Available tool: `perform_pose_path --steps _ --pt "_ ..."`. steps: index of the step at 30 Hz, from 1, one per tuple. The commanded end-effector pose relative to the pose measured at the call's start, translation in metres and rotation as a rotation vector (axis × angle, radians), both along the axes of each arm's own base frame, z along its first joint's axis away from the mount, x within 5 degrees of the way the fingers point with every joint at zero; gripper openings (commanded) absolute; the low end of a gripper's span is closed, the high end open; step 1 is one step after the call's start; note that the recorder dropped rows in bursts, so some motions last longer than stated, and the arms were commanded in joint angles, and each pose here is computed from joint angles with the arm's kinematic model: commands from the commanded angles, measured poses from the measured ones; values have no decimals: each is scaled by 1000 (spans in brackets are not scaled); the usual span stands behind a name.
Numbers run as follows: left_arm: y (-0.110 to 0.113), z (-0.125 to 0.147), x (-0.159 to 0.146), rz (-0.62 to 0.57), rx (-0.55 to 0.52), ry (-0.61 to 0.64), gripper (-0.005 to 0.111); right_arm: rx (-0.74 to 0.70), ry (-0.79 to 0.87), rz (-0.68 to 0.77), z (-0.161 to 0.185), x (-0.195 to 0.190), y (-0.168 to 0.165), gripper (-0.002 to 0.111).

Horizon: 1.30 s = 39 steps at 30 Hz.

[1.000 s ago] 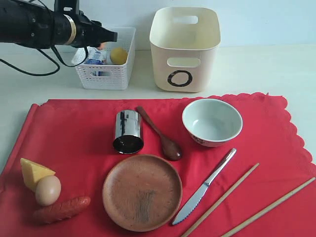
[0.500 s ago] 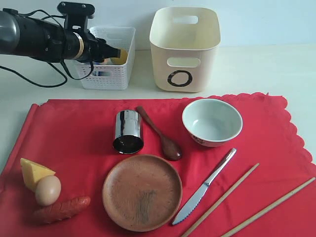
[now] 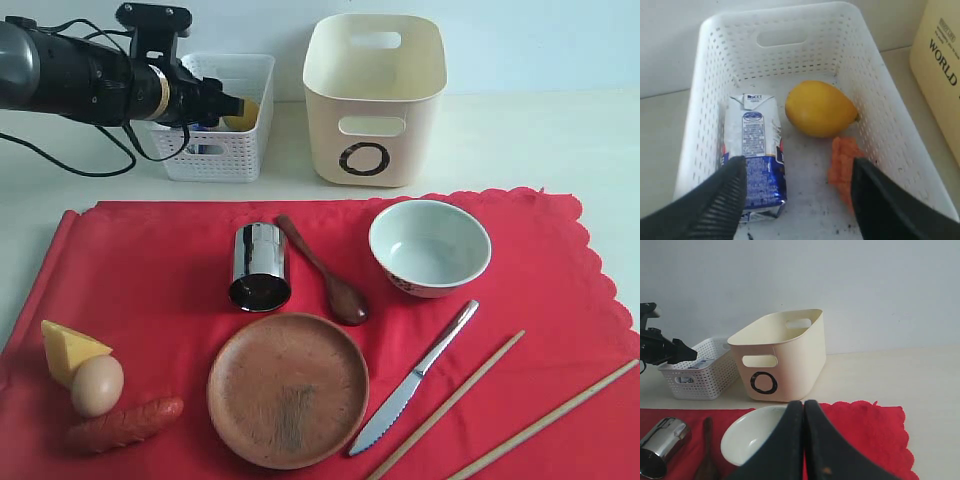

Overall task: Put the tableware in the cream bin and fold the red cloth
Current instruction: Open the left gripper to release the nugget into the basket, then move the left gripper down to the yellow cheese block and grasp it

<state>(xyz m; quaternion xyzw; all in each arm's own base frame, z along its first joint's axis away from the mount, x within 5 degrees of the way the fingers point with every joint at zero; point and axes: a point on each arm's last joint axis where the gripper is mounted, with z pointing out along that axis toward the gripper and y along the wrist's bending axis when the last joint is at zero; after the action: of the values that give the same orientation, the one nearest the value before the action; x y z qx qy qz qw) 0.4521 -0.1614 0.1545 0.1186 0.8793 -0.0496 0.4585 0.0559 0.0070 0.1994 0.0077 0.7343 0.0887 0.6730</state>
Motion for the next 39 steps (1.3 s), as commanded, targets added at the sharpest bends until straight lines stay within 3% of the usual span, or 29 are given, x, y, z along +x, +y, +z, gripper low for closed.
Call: perform_pose_path --steps 1,10,25,33,39 --pt "2 5 1 7 10 -16 59 -7 -11 1 0 0 0 0" --pt "7 29 -14 9 -9 -38 59 -7 -11 1 0 0 0 0" --pt "36 107 -90 8 -45 -136 59 -7 -11 1 0 0 0 0" --pt "52 123 -133 7 -51 -159 59 -7 -11 1 0 0 0 0" --pt "56 109 -162 -4 -143 -77 59 -7 -11 1 0 0 0 0"
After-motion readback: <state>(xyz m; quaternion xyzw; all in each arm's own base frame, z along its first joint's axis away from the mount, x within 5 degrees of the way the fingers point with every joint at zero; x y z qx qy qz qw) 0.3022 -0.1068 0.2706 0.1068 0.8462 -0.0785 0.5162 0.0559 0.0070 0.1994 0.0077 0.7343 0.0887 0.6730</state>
